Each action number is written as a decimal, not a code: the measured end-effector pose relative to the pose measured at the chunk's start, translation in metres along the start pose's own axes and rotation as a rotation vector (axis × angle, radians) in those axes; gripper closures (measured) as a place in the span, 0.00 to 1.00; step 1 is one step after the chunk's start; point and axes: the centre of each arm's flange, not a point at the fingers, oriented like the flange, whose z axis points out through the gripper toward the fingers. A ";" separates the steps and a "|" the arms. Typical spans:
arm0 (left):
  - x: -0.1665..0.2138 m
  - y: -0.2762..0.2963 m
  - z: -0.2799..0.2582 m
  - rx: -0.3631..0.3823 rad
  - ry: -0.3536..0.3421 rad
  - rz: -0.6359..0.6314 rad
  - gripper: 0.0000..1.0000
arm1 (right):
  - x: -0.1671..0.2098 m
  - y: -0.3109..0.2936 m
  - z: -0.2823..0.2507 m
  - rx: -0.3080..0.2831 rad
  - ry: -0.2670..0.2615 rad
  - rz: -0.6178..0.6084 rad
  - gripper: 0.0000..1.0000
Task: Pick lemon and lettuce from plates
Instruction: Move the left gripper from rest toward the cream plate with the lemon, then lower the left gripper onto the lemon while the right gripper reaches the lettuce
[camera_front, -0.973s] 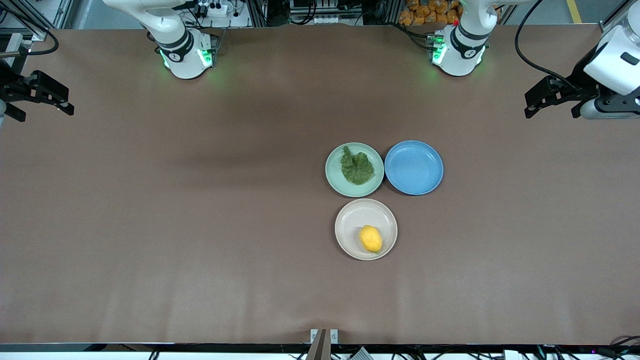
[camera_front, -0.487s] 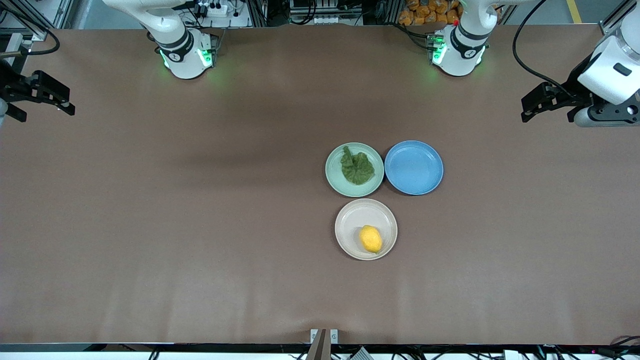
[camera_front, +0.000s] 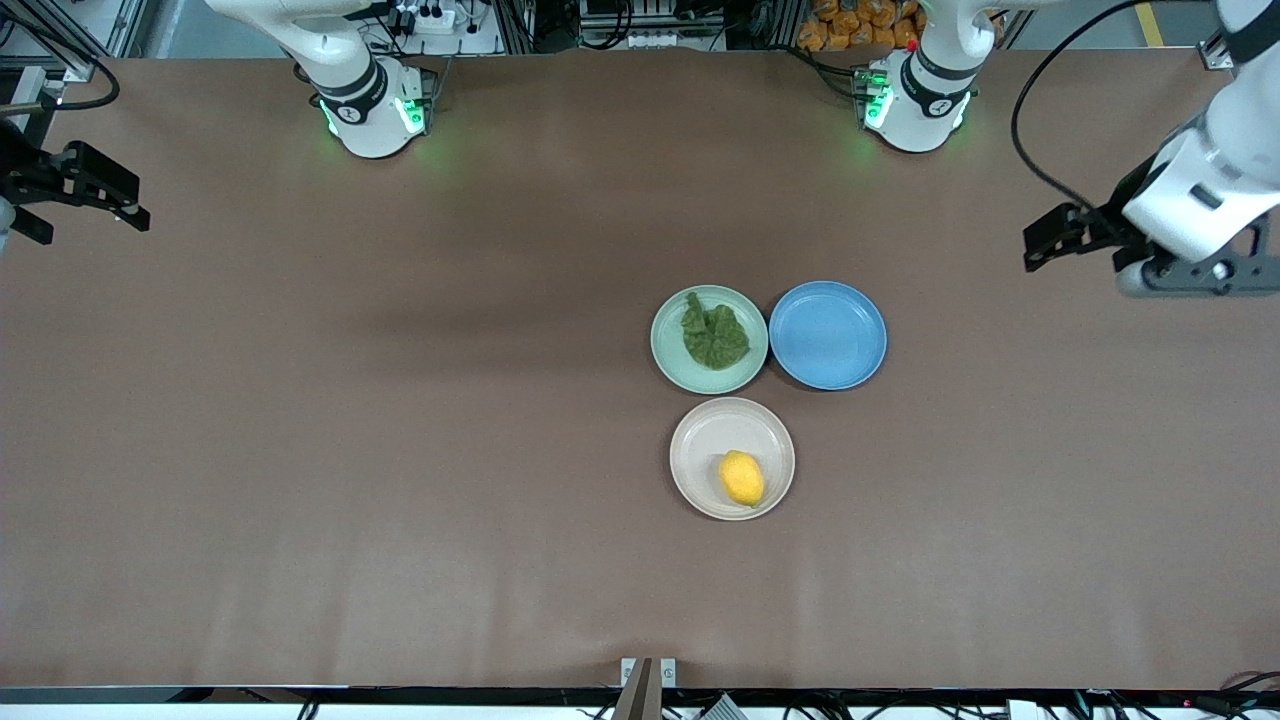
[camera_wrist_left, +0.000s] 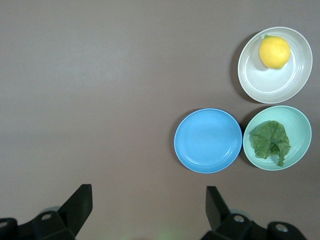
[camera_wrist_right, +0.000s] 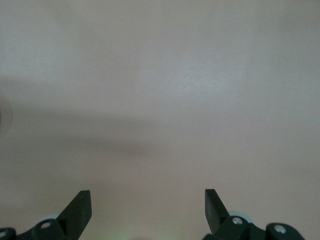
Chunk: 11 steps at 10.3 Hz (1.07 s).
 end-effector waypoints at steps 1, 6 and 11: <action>0.012 0.006 0.009 -0.003 -0.002 -0.002 0.00 | -0.001 0.000 0.000 0.001 -0.003 0.001 0.00; 0.072 0.064 0.077 -0.034 0.041 -0.125 0.00 | -0.002 0.005 -0.005 -0.003 0.015 0.009 0.00; 0.107 0.107 0.138 -0.077 0.104 -0.237 0.00 | 0.005 0.002 -0.003 -0.007 0.045 0.025 0.00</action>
